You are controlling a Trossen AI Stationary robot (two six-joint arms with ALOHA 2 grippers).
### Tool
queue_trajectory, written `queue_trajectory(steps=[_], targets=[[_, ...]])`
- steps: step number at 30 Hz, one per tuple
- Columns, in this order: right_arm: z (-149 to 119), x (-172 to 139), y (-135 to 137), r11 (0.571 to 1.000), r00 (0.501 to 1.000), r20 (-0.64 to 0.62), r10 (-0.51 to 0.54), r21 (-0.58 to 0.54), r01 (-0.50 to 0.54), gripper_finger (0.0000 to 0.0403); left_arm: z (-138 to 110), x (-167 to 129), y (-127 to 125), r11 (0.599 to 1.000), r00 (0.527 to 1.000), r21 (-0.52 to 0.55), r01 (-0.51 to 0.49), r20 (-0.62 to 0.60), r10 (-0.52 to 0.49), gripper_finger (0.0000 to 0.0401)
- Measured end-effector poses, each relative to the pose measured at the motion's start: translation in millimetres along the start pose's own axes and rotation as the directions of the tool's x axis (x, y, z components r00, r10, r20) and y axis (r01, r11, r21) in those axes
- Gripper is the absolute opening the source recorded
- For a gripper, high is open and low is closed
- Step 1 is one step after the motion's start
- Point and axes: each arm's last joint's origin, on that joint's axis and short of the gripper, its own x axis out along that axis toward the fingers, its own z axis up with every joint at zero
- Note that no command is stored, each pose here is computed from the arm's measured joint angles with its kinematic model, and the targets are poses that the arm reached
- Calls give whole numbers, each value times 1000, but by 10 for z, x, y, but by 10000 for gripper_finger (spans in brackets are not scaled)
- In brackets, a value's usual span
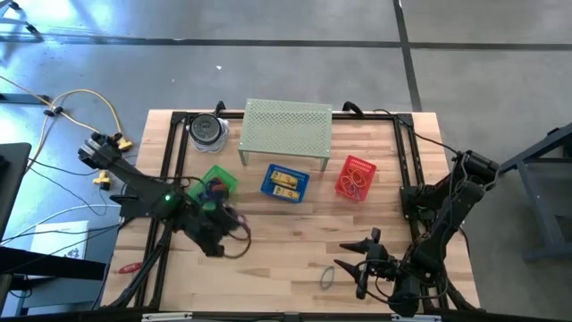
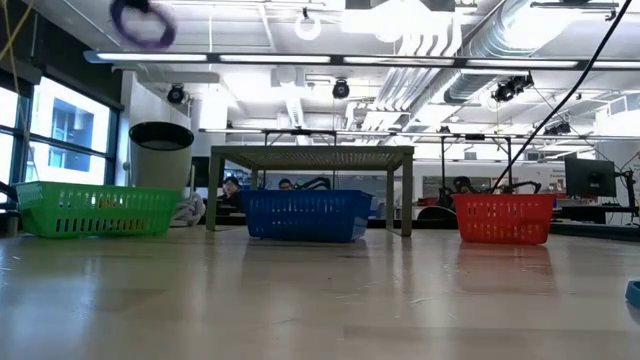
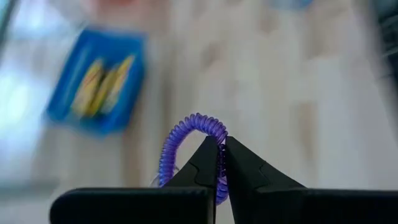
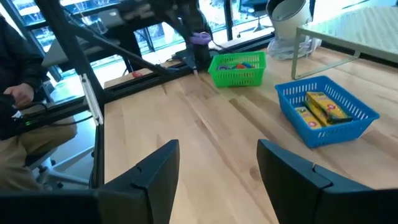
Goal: Pick & Place Office Desk Supplies
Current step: Put the purple spring keychain into the green bin
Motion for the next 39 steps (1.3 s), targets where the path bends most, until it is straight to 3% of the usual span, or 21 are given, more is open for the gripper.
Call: queue_trajectory(steps=[6,12,17,26,35,39], targets=[[4,0,-2,1000,1000,12,-7,0,7,205,-171,2,286,979,964,-77,-189,-207,170,6],[3,0,-2,1000,1000,12,-7,0,7,205,-245,38,524,957,916,-80,-278,-323,239,6],[0,0,6,1000,1000,-7,7,7,-7,205,-394,72,832,939,895,-171,-298,-392,213,6],[1,0,7,1000,1000,-6,7,5,-7,205,-905,268,1222,841,929,-465,-275,-352,109,6],[39,108,-35,999,999,4,-34,2,34,205,-1206,480,1402,690,876,-594,-413,-466,123,14],[59,203,-60,999,998,-45,-33,11,33,205,-1220,532,1392,699,869,-594,-399,-487,82,43]])
